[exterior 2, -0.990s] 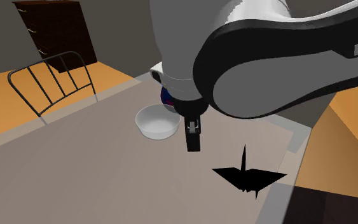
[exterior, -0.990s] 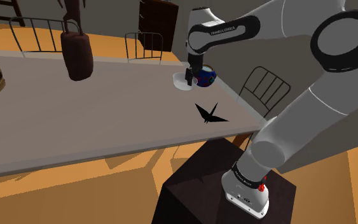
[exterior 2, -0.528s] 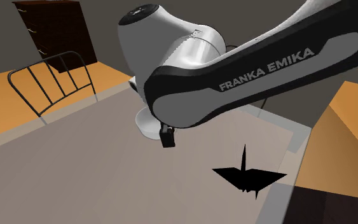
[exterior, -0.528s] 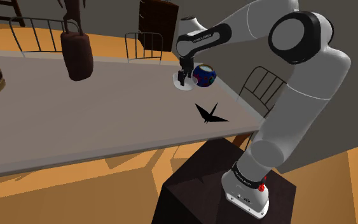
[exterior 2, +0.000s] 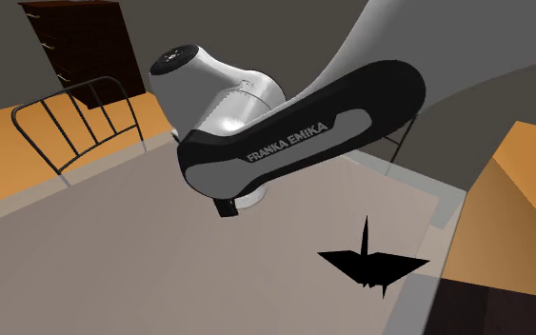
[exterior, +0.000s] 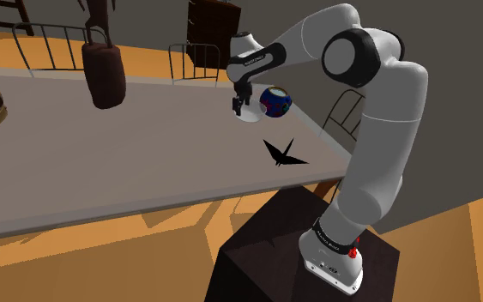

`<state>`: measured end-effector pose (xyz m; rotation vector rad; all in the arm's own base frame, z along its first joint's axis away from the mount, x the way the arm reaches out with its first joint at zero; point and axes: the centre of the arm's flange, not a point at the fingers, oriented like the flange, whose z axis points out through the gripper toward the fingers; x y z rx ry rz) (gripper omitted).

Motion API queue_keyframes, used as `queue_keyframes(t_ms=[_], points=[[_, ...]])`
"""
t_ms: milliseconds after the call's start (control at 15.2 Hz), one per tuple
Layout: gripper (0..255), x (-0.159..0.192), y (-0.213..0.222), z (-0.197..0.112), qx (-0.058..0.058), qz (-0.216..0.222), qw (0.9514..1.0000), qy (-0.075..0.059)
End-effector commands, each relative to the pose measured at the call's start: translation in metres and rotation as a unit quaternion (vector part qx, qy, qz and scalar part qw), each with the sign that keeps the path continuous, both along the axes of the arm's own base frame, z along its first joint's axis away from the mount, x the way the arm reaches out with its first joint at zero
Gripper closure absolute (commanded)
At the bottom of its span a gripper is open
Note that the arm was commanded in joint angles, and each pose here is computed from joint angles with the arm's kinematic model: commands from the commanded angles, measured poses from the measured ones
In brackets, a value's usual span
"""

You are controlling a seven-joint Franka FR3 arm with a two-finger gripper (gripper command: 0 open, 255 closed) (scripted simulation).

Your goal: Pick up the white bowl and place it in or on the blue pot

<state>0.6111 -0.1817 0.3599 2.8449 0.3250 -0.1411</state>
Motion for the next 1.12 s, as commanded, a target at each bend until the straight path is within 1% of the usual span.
queue_keyframes(t_ms=[0, 330, 792, 858, 1056], points=[[0, 0.001, -0.004, -0.01, -0.001, 0.001, 1.0, 0.0], [0, -0.001, -0.01, -0.034, -0.001, 0.001, 1.0, 0.0], [0, -0.001, -0.011, -0.034, -0.001, 0.001, 1.0, 0.0], [255, -0.001, -0.01, -0.034, -0.001, 0.001, 1.0, 0.0], [255, -0.001, -0.01, -0.034, -0.001, 0.001, 1.0, 0.0]])
